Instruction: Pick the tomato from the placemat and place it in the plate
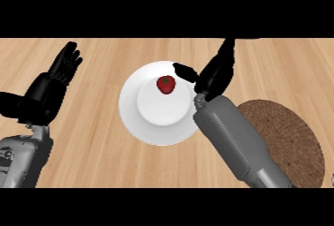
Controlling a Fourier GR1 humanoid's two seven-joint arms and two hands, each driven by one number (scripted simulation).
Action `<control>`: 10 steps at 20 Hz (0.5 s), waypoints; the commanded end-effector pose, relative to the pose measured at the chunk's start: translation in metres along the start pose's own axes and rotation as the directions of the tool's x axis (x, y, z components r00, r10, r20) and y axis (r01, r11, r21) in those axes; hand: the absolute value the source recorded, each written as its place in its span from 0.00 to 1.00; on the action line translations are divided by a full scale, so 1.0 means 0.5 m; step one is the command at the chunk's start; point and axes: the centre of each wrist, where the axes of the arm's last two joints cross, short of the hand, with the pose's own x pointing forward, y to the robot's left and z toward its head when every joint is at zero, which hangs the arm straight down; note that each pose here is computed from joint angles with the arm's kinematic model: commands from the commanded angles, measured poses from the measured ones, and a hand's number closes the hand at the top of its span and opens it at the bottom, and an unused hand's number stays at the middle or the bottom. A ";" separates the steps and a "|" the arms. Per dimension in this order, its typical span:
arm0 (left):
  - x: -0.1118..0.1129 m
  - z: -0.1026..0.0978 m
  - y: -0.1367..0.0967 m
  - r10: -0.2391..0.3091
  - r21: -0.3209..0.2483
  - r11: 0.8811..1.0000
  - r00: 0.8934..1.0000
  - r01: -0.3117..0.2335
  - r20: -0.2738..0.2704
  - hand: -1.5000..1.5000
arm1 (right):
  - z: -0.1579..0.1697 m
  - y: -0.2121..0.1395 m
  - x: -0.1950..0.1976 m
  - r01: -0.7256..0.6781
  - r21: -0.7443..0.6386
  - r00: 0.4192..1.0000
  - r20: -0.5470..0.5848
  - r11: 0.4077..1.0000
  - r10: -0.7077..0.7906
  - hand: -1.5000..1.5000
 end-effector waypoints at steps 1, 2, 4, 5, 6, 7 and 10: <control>-0.014 0.025 0.017 -0.021 0.019 1.000 1.000 0.022 -0.012 0.50 | 0.023 -0.008 -0.016 0.149 -0.068 0.985 -0.082 0.987 -0.154 0.00; 0.011 0.005 0.038 0.010 0.043 0.999 0.999 -0.009 -0.030 0.50 | 0.057 -0.015 -0.045 0.169 -0.054 0.984 -0.054 0.984 -0.172 0.00; -0.032 0.035 0.037 -0.005 0.054 0.999 0.999 0.007 -0.032 0.50 | 0.048 -0.051 -0.049 0.195 -0.080 0.977 -0.068 0.978 -0.200 0.00; -0.020 0.008 0.015 -0.007 0.060 0.998 0.999 0.009 -0.040 0.50 | 0.082 -0.060 -0.057 0.218 -0.050 0.973 -0.060 0.975 -0.221 0.00; -0.025 0.016 0.044 -0.018 0.058 0.998 0.999 0.021 -0.045 0.50 | 0.082 -0.078 -0.065 0.207 -0.066 0.976 -0.050 0.976 -0.211 0.00; -0.026 0.016 0.015 0.000 0.046 0.999 0.999 0.003 -0.050 0.50 | 0.099 -0.079 -0.080 0.202 -0.069 0.978 -0.041 0.977 -0.205 0.00; -0.012 0.046 0.029 0.004 0.056 0.998 0.999 -0.002 -0.039 0.50 | 0.149 -0.136 -0.132 0.197 -0.073 0.980 -0.025 0.978 -0.199 0.00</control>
